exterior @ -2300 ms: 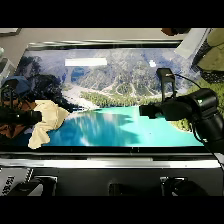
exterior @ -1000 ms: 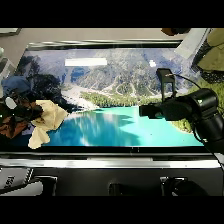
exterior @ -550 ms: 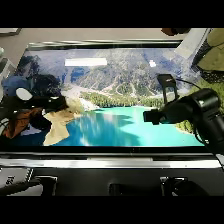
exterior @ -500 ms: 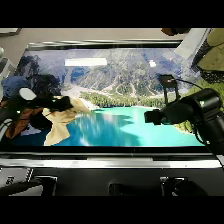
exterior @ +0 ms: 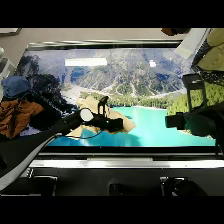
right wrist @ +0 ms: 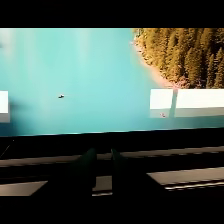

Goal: Fold the clothes and pants, and hang the long-sleeved shirts on hangers.

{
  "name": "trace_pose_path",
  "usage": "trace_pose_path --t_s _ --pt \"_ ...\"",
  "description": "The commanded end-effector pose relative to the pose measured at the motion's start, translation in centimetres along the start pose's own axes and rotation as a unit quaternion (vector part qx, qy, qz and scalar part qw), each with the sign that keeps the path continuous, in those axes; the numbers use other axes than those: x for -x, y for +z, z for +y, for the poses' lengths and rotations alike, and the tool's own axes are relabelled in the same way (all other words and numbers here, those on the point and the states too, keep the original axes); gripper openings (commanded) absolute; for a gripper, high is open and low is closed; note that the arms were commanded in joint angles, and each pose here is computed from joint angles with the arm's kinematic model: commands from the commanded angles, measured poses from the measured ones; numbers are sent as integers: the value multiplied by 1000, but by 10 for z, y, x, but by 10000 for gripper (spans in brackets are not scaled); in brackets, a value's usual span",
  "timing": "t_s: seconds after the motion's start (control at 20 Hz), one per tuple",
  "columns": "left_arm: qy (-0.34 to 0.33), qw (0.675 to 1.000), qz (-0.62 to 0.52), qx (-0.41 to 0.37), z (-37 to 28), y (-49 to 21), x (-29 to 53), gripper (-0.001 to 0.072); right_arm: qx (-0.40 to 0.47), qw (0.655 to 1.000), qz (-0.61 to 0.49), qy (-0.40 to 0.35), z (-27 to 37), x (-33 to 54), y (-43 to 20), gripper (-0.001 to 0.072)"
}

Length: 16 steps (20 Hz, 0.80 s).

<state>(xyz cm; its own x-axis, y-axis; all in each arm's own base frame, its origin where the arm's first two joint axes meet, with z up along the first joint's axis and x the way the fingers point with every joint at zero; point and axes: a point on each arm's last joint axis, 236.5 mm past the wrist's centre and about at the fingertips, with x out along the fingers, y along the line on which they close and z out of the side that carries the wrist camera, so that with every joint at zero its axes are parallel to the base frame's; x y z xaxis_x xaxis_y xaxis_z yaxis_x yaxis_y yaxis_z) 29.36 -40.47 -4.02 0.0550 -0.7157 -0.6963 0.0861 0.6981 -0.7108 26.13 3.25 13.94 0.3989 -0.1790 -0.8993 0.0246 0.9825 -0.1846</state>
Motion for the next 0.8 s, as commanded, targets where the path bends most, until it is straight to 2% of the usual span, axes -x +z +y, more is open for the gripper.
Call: trace_pose_path --t_s 0.0,0.05,0.1,0.25,0.35,0.4,0.45,0.55,0.6,0.65,0.7,0.75 --pt "-11 999 25 25 -7 -22 -25 242 -8 999 -34 -36 -23 10 8 217" --pt "-15 999 26 20 -5 -15 -13 538 -14 998 -50 -37 -24 11 15 318" --pt "-18 1000 23 7 -2 -4 6 661 -32 997 -67 -31 -22 10 23 321" --pt "16 1000 -4 -17 31 34 88 661 -120 989 -90 -9 -7 -3 41 320" --pt "61 997 -36 -25 64 53 154 661 -143 989 -47 -9 -8 -28 41 323" --pt "80 995 -54 -21 80 58 186 661 -175 984 -2 30 -6 -47 36 323" --pt "98 992 -75 -11 95 63 219 661 -212 970 39 110 4 -62 37 323" --pt "117 985 -124 16 117 70 273 660 -255 916 46 305 26 -65 66 322" --pt "122 981 -148 30 125 73 293 661 -273 885 39 375 27 -66 79 322" --pt "126 976 -171 43 134 77 311 660 -282 869 49 404 26 -78 80 322" --pt "129 973 -185 56 142 80 322 661 -277 867 71 409 29 -95 71 322" --pt "132 969 -195 68 150 82 330 661 -265 863 100 417 42 -112 58 357"
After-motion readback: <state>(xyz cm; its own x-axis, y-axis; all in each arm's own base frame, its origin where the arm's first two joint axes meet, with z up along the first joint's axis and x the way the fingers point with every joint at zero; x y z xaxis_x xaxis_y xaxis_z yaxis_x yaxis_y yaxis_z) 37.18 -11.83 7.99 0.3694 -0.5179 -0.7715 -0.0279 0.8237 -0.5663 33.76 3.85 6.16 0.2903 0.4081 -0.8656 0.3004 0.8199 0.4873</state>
